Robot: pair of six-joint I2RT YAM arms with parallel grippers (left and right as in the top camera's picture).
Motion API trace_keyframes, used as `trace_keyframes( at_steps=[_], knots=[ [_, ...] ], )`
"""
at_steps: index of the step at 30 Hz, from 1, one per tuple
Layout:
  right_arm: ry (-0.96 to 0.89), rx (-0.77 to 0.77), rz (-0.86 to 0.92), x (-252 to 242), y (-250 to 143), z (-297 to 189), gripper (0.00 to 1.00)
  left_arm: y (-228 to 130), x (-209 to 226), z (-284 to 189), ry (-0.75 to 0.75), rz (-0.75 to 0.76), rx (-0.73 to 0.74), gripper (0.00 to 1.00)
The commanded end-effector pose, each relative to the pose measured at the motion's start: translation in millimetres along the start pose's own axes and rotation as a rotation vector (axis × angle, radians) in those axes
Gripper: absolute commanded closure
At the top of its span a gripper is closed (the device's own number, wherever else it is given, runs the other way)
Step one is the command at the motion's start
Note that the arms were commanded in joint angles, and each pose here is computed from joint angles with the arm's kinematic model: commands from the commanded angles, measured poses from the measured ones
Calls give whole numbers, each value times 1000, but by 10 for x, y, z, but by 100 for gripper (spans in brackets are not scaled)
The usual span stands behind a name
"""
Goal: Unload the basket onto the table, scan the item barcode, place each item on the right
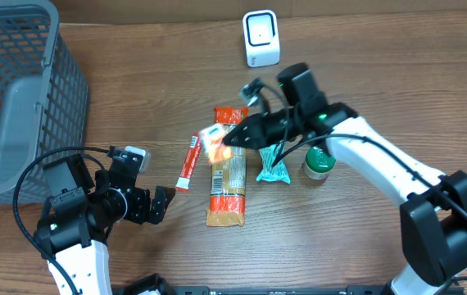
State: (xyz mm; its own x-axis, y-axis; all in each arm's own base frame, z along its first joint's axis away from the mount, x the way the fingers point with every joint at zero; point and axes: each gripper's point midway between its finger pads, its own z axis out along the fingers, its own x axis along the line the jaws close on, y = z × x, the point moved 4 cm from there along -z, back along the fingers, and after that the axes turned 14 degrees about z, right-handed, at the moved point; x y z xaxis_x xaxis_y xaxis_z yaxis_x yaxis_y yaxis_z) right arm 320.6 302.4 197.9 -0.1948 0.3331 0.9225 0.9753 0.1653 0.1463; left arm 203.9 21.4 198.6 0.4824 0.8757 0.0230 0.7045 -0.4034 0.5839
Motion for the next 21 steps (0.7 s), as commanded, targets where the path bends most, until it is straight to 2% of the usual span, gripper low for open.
trace_keyframes(
  at_steps=[1, 4, 6, 9, 15, 21],
  knots=[
    [87, -17, -81, 301, 99, -249, 96, 25, 34, -30, 13, 17, -5, 0],
    [167, -4, -184, 476, 78, -407, 96, 25, 34, -30, 13, 17, -5, 0],
    [281, 53, -267, 633, -2, -541, 96, 25, 34, -30, 13, 17, -5, 0],
    [417, 130, -301, 737, -84, -757, 96, 25, 34, -31, 14, 17, -5, 0],
    [412, 85, -231, 615, 4, -992, 96, 26, 34, -30, 14, 17, -6, 1],
    [411, 80, -238, 625, 5, -1011, 96, 26, 34, -30, 14, 17, -6, 0]
  ],
)
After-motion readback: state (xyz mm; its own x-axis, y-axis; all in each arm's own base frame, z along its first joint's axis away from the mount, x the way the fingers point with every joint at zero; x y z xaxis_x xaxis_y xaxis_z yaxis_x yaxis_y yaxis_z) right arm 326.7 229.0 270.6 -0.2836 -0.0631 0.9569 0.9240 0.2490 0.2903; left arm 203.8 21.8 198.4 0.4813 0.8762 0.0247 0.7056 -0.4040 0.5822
